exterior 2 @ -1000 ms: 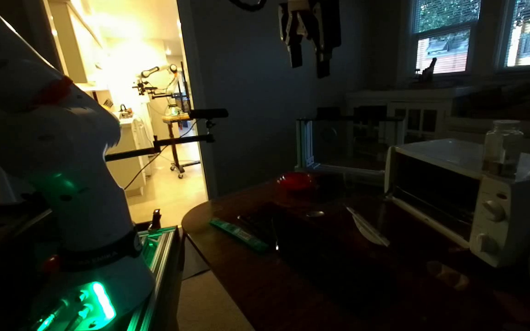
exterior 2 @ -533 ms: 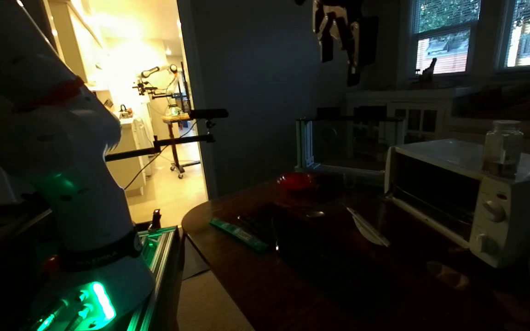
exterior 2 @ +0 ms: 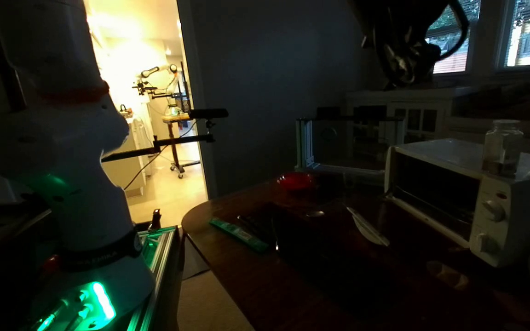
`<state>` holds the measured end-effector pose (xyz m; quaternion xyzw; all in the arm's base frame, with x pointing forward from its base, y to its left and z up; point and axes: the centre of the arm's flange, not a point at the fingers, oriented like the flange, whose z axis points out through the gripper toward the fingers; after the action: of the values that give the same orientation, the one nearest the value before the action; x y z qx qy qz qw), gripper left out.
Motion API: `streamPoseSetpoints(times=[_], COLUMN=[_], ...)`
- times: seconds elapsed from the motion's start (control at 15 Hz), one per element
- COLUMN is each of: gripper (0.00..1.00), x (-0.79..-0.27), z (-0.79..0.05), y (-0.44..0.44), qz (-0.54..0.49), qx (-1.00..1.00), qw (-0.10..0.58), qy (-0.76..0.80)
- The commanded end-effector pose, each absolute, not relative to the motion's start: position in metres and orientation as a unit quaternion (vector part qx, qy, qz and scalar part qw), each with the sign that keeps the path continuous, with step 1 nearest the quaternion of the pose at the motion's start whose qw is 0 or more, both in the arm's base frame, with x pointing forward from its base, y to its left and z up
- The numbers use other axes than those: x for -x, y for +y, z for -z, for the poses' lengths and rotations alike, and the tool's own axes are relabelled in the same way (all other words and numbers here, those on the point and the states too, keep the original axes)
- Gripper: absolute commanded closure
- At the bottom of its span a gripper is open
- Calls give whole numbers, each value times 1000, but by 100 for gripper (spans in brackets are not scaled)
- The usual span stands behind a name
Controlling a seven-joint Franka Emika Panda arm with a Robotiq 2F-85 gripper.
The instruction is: Turn the top knob of the microwave to the left
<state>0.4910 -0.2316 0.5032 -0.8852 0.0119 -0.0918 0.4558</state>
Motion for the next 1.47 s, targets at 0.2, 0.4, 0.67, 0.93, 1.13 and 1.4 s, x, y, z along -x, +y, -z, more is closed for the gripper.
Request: streamPoseSetpoints(times=[0.2, 0.4, 0.67, 0.93, 1.13, 1.4], gripper=[0, 0, 0, 0, 0, 0], x=[-563, -577, -589, -579, -582, -596], z=[-452, -424, -394, -383, -376, -362], y=[-313, -334, -350, -347, -349, -357], qz=[106, 126, 138, 129, 121, 101], qx=[856, 836, 825, 829, 827, 820], qw=[502, 522, 531, 523, 522, 535], qy=[69, 108, 137, 154, 169, 175])
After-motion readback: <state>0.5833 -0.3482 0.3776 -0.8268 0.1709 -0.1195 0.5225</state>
